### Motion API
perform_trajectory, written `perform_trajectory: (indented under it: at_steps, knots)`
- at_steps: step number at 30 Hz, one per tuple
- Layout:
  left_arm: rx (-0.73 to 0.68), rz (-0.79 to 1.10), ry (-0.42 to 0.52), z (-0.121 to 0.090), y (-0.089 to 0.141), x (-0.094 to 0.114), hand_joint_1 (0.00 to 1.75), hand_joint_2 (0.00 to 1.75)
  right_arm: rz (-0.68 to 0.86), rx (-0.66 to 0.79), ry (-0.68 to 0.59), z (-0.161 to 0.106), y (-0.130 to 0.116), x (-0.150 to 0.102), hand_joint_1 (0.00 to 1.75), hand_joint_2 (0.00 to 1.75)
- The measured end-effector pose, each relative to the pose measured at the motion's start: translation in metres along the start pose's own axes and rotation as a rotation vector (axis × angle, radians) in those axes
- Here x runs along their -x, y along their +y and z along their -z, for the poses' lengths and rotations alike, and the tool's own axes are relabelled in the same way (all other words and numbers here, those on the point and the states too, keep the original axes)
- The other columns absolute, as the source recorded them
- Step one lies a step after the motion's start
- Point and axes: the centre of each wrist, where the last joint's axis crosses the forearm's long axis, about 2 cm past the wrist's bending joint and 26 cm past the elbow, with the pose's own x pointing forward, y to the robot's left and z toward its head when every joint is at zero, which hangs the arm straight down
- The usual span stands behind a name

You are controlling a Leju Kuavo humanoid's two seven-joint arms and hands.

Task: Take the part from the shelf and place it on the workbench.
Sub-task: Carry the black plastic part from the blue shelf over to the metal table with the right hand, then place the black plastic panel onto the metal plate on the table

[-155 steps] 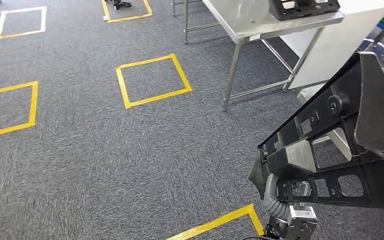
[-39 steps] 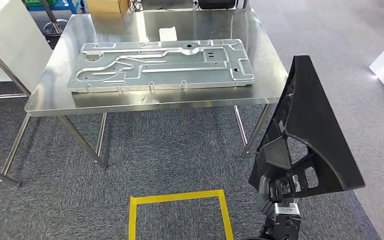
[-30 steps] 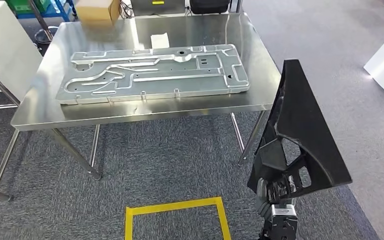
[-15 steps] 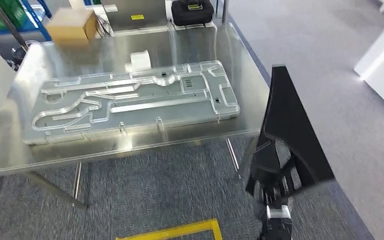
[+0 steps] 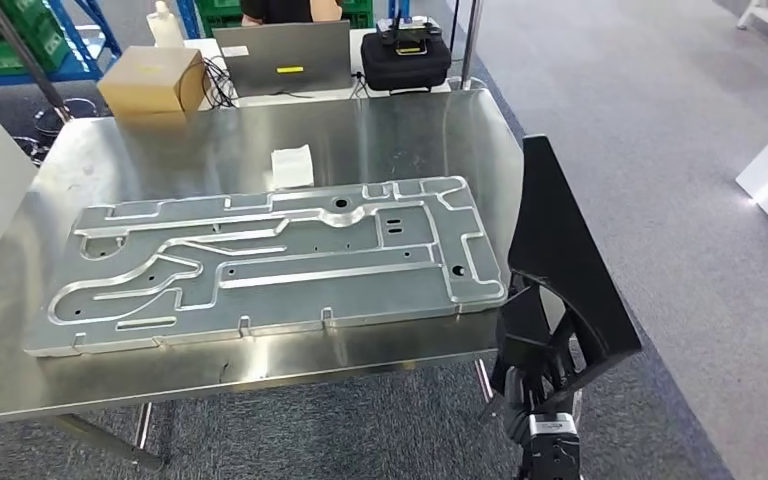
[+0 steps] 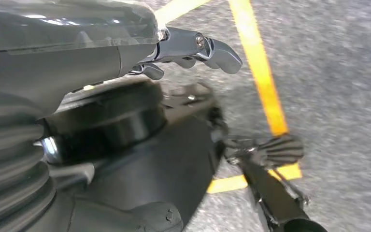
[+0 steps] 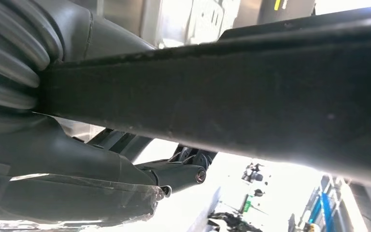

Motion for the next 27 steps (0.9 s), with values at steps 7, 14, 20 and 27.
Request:
perform_trajectory:
  at_steps: [7,14,20,27]
  knots:
    - [-0.012,-0.009,-0.025,0.005,0.005,-0.010,0.00,1.75,-0.010,-0.009,-0.023,0.003,0.002,-0.003,1.75,1.75]
    - [0.030,-0.012,-0.007,0.002,0.005,-0.003,0.00,1.75,-0.107,-0.048,-0.117,0.048,-0.013,-0.010,1.75,1.75]
    - [0.019,0.026,-0.005,0.004,0.012,-0.006,0.00,1.75,-0.204,-0.155,-0.282,0.161,0.000,-0.044,1.75,1.75]
    - [0.042,0.036,-0.004,0.005,0.002,-0.010,0.00,1.75,-0.277,-0.300,-0.296,0.175,0.051,-0.042,1.75,1.75]
